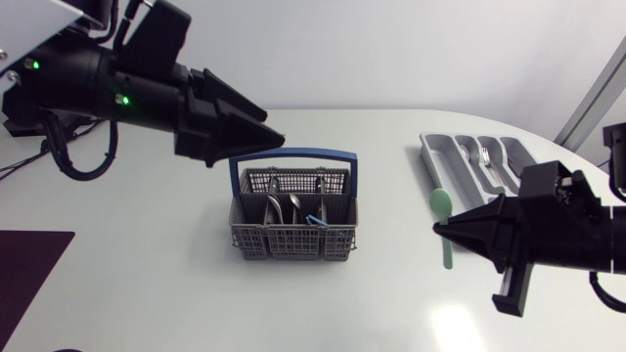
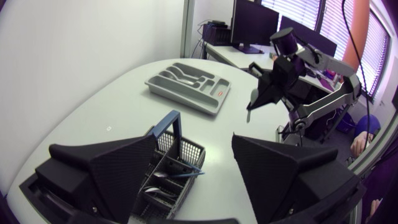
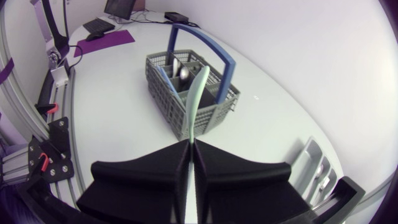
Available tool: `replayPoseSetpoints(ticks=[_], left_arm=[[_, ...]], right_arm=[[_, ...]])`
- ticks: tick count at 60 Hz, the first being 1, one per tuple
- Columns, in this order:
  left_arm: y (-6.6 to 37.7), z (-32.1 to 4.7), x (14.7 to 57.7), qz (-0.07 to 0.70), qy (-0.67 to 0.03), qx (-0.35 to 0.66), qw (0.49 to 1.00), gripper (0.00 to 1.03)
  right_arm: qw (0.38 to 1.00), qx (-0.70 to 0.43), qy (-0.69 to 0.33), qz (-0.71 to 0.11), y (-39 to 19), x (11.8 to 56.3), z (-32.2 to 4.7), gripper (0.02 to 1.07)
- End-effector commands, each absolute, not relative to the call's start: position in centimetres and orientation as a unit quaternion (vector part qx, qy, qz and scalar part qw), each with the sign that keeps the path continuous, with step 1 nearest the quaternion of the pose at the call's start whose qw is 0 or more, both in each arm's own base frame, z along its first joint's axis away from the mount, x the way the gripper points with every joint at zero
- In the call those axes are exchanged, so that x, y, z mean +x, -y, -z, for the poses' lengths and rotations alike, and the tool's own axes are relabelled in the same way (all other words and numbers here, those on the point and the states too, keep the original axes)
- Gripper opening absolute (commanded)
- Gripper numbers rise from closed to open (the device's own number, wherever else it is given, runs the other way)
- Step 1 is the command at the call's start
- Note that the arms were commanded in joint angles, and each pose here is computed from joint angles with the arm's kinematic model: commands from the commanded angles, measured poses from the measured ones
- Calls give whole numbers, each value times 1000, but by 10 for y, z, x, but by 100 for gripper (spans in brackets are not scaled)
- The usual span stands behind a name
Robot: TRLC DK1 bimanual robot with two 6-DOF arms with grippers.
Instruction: Sort the cutlery from the basket into the organizer compartments.
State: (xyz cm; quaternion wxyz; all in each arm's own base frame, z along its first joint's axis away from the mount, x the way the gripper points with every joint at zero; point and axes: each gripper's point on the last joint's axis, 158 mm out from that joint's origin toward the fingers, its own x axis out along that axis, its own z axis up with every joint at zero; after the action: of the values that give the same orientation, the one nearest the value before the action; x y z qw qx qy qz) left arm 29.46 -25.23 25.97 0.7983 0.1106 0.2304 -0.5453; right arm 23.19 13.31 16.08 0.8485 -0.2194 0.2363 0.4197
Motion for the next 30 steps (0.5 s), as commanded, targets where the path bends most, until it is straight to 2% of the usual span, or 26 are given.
replayPoseSetpoints(ticks=[1, 14, 30], left_arm=[[241, -225, 296, 537, -242, 157, 793, 86], [226, -186, 298, 513, -243, 239, 788, 86], [223, -167, 300, 503, -237, 293, 777, 86]], right_arm=[[845, -249, -247, -404, -109, 239, -143, 8], [850, -268, -272, -364, -42, 272, -120, 8], [845, -321, -285, -320, 44, 312, -91, 8]])
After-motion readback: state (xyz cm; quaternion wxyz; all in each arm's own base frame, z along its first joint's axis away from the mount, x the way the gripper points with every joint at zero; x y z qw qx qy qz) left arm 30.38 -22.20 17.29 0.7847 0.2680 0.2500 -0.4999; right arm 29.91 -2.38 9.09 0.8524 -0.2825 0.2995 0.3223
